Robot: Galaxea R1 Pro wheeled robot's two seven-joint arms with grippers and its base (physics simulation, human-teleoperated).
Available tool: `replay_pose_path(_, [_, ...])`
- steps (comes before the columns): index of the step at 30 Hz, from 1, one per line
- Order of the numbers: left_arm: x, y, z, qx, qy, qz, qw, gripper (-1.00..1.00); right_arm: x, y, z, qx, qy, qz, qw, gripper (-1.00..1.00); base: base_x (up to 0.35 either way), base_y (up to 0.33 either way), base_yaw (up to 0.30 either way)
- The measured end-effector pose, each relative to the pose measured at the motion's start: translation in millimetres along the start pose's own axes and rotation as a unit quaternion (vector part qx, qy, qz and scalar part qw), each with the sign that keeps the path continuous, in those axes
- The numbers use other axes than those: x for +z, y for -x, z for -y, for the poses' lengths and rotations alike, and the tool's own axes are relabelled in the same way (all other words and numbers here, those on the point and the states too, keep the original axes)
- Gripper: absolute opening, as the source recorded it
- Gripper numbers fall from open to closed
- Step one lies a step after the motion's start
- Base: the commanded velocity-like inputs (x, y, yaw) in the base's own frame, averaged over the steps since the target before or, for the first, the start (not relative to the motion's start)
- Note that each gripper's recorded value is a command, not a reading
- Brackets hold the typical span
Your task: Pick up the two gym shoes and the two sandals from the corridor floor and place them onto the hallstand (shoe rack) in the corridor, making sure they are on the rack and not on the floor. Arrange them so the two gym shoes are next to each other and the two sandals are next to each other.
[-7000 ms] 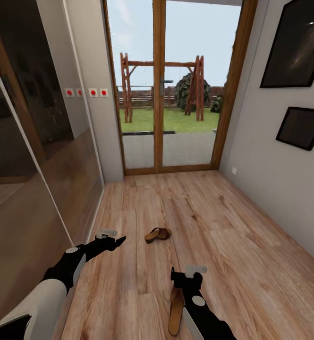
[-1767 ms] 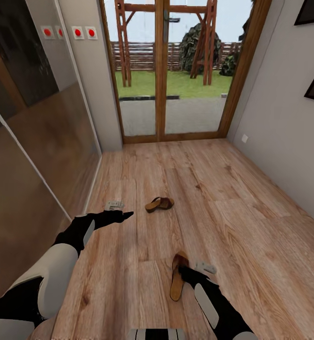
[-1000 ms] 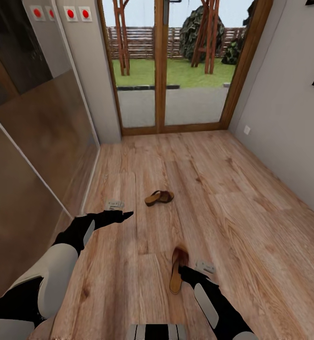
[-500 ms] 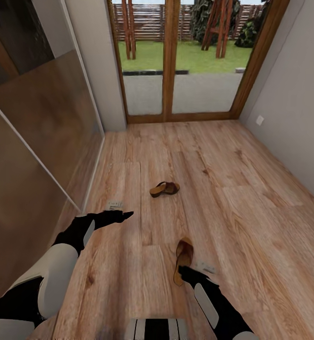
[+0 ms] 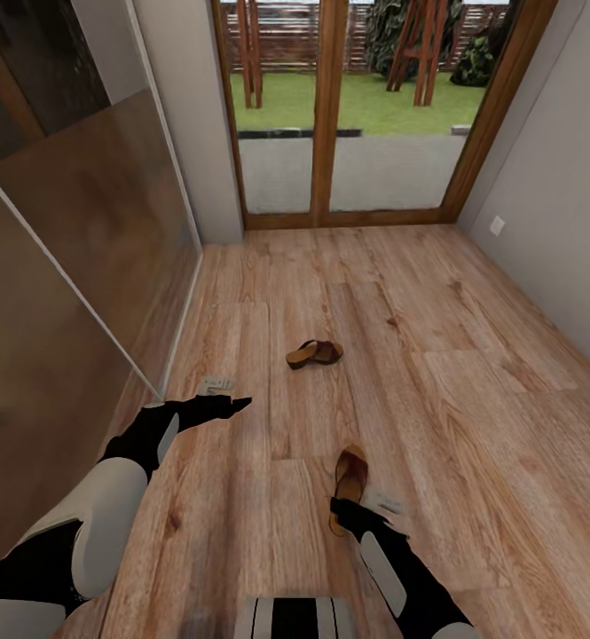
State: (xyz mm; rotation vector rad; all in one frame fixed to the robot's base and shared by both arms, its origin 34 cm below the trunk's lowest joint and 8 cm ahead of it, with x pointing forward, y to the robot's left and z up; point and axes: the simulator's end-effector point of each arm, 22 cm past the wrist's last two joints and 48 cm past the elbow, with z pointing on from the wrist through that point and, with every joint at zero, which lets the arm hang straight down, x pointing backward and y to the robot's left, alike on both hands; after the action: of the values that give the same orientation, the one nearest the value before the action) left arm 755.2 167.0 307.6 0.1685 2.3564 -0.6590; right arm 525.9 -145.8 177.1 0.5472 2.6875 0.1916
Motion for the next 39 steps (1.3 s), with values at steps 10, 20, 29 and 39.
replay_pose_path(10, [1.1,-0.1,2.4,0.000,-0.002,0.000,1.0000,1.00,-4.4,-4.5,7.2,0.008,-0.059,-0.003,0.9982,1.00,0.000,0.000,0.001])
replay_pose_path(20, [4.3,0.7,9.7,-0.001,-0.007,0.001,1.0000,1.00,-4.8,-3.9,10.9,0.008,-0.068,-0.002,0.9977,1.00,0.000,0.000,0.000])
replay_pose_path(29, [12.2,-12.3,6.1,-0.006,-0.007,-0.008,0.9999,1.00,1.5,-13.3,15.2,0.009,-0.072,-0.012,0.9973,1.00,0.000,0.000,0.020])
replay_pose_path(39, [28.4,-42.7,-4.9,-0.019,-0.006,-0.029,0.9994,1.00,15.0,-36.4,25.5,0.008,-0.081,-0.036,0.9960,1.00,0.000,0.000,0.156])
